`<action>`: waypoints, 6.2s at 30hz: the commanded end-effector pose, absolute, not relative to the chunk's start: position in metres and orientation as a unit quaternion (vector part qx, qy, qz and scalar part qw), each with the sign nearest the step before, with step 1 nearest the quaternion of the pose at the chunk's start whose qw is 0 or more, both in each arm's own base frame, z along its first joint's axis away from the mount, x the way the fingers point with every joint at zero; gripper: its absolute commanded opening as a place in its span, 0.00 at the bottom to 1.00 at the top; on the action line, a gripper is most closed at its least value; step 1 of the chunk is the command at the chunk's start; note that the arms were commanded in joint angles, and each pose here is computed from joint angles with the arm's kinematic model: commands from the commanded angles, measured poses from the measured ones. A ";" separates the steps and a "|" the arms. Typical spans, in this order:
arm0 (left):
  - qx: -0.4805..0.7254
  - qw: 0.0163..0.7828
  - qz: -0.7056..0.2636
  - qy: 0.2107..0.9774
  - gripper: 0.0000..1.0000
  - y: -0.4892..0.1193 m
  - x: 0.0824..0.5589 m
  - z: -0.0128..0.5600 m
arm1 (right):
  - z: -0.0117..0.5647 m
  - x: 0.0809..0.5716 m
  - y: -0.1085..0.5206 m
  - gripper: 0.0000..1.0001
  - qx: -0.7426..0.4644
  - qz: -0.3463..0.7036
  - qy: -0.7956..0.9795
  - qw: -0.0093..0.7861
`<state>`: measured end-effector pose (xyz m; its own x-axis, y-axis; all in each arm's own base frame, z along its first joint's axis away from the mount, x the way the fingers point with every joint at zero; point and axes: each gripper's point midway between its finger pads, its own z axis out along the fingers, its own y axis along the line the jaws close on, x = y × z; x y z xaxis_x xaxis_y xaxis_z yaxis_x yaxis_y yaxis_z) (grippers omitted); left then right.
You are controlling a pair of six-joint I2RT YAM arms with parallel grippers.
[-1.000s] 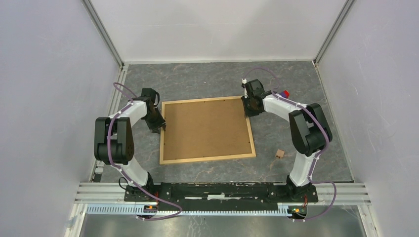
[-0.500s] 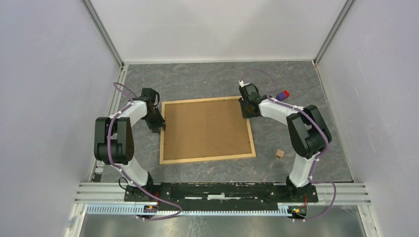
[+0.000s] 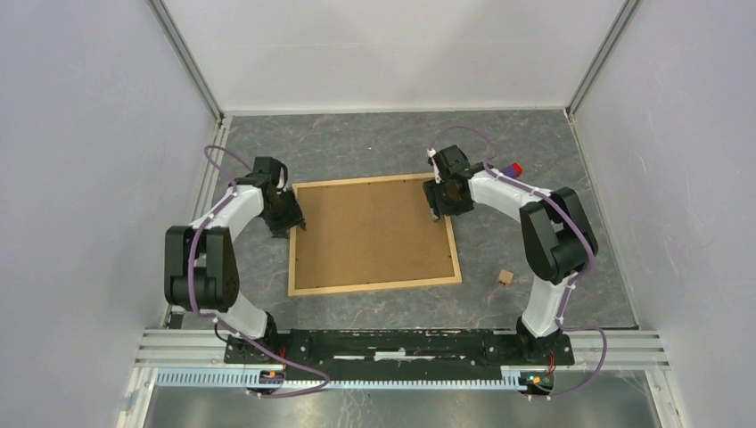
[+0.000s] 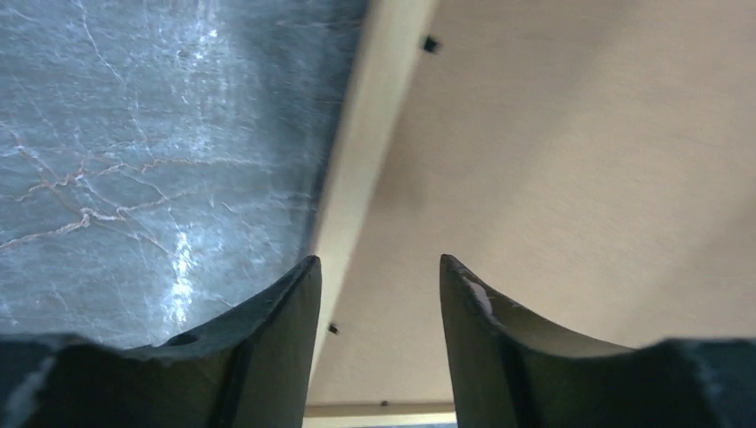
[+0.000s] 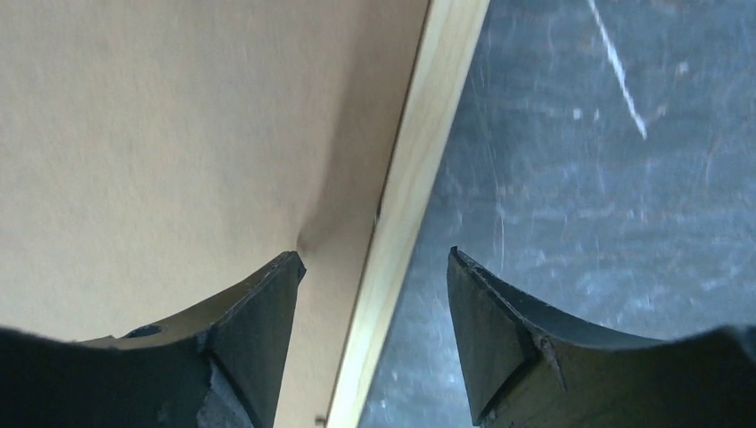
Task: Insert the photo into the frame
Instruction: Install the photo frame at the center of the board.
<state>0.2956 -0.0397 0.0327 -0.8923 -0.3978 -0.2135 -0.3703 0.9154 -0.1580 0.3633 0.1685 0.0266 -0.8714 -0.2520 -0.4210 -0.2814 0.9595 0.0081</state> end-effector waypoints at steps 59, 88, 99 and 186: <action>-0.157 0.114 0.016 0.981 0.47 -0.028 0.282 0.026 | 0.034 0.380 0.161 0.29 -0.117 -0.152 0.966 0.176; -0.157 0.113 0.015 0.981 0.45 -0.028 0.282 0.026 | 0.056 0.392 0.157 0.28 -0.102 -0.147 0.963 0.199; -0.157 0.113 0.014 0.981 0.45 -0.028 0.282 0.026 | 0.033 0.379 0.159 0.27 -0.107 -0.129 0.970 0.174; -0.157 0.105 0.012 0.982 0.40 -0.030 0.281 0.017 | 0.048 0.381 0.145 0.36 -0.092 0.081 0.965 0.230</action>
<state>0.2811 -0.0332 0.0212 -0.9320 -0.2913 -0.2156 -0.2937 0.9557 -0.0214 0.3641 0.1375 0.0325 -0.9026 -0.1465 -0.4048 -0.2070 0.9722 0.1097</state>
